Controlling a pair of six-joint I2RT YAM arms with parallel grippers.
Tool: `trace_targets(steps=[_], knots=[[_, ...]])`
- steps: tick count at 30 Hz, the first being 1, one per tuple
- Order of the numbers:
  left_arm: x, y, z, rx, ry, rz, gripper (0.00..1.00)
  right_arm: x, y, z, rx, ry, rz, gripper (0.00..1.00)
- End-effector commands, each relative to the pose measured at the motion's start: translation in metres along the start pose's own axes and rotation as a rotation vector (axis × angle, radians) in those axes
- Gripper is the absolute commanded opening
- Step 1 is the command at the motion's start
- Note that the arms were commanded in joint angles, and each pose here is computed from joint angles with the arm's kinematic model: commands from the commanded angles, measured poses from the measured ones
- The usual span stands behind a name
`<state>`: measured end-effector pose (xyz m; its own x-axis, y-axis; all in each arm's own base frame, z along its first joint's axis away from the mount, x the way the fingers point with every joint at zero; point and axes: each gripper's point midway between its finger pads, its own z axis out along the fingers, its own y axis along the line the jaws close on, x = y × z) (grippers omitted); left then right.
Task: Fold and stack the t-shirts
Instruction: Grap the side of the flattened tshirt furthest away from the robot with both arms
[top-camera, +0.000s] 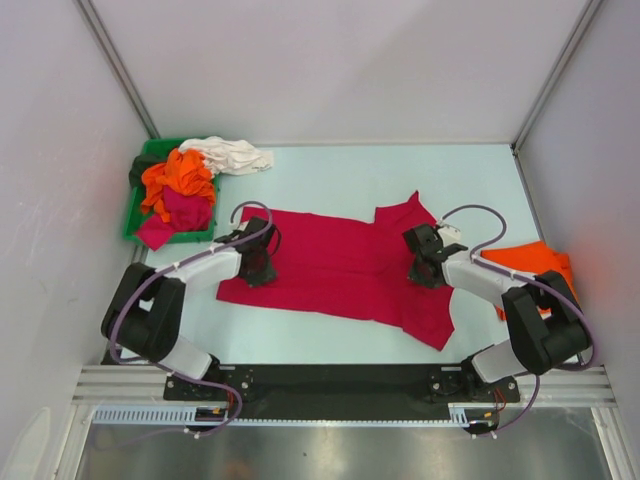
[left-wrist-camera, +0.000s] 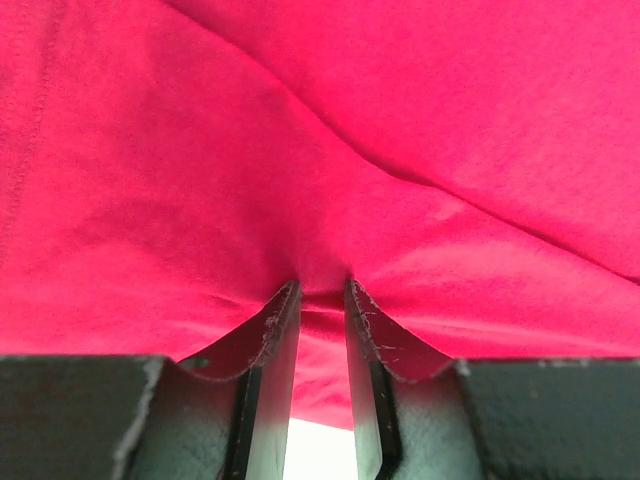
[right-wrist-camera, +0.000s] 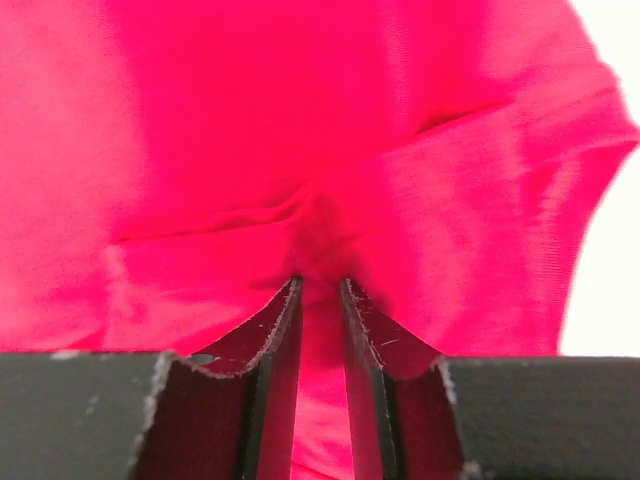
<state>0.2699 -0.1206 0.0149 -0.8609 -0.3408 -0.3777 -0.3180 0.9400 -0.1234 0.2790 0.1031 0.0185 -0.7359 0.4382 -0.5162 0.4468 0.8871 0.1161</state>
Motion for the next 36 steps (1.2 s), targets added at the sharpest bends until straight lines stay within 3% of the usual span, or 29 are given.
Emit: trace_targets(steps=[1,15,27,36], knots=[[0.042,0.038,-0.008,-0.105,0.117,0.012,0.32,0.016,-0.06,-0.007,0.18,0.074,-0.058,0.28],[0.06,0.049,-0.013,-0.107,0.134,0.019,0.32,0.013,-0.068,0.011,0.215,0.153,-0.056,0.31],[0.055,0.049,-0.013,-0.111,0.124,0.048,0.33,-0.026,-0.066,0.046,0.252,0.184,-0.001,0.34],[0.03,0.027,-0.006,-0.1,0.101,0.081,0.34,-0.066,-0.07,0.066,0.289,0.159,0.018,0.35]])
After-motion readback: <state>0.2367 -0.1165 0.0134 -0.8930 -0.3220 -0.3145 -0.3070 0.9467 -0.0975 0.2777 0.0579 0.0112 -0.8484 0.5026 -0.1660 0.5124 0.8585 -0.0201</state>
